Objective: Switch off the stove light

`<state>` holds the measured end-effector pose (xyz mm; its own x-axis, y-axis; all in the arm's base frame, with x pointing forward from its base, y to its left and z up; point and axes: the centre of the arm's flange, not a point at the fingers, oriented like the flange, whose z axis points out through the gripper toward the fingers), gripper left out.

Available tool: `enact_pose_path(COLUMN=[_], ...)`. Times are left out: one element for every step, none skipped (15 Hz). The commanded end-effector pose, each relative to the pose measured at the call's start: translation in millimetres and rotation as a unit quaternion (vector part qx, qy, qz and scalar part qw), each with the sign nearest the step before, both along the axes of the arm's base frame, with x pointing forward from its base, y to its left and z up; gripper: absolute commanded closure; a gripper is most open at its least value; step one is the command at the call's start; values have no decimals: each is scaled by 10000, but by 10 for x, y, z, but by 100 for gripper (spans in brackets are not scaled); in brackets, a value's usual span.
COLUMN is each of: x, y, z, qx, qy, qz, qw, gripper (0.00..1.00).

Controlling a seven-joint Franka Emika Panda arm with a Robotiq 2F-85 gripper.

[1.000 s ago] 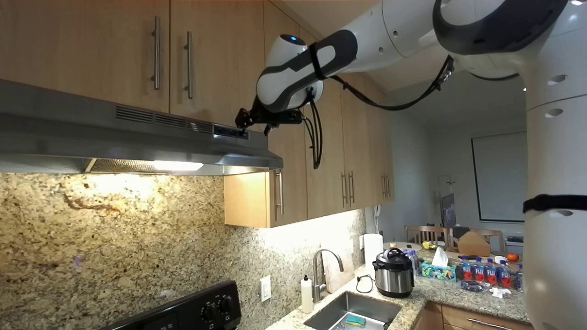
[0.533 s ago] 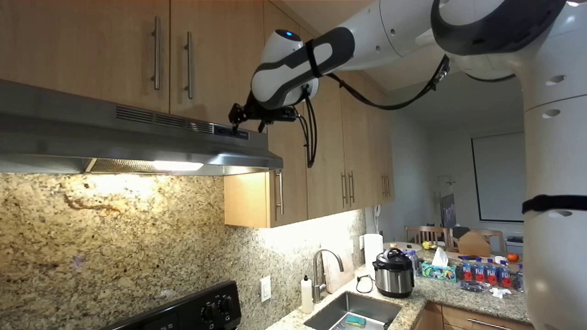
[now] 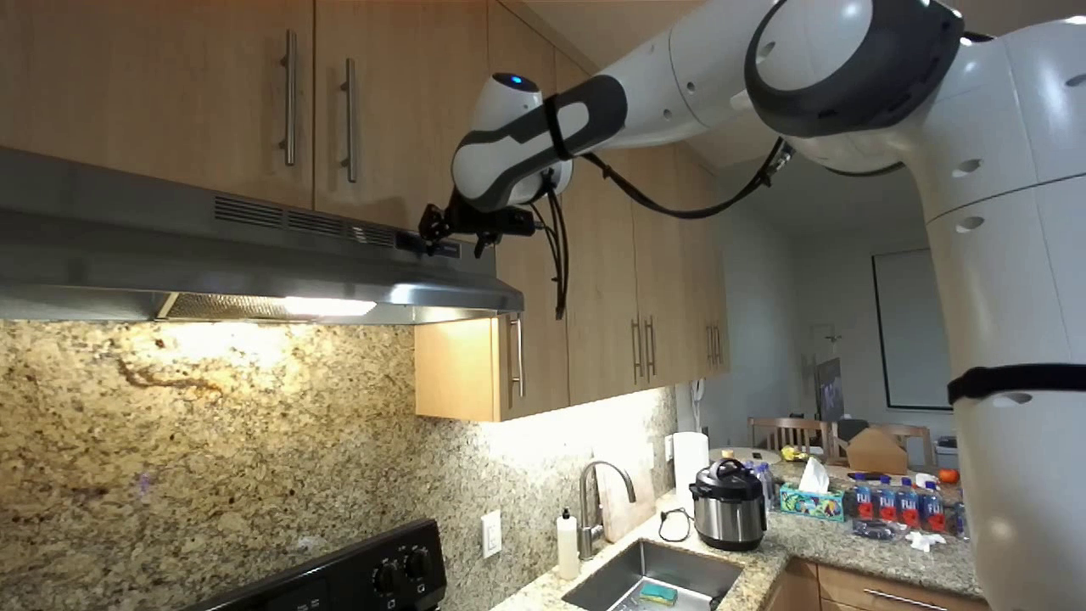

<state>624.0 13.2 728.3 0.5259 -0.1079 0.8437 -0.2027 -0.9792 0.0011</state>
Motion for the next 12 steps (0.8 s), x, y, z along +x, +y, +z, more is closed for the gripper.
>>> enact_pose_path(x=[110,121,136,147,151,154,156,161,158,137,116,76], y=[-107,-176,-213,-231,-223,-210,-205,-198,-196,-195,-194,-193], z=[82,113,132,151,156,164,166,167,176,193,198,192], qx=[164,221,250,270,290,295,314,319,315,329,351,370], qy=[52,-13,-44,-64,-41,-20,0,15,19,15,22,25], qz=[-240,-298,-337,-343,-312,-279,-263,-242,-235,-226,-220,-208], qw=[9996,9993,9991,9990,9991,9992,9992,9992,9992,9992,9991,9991], gripper=[0,0,0,0,0,0,0,0,0,0,0,0])
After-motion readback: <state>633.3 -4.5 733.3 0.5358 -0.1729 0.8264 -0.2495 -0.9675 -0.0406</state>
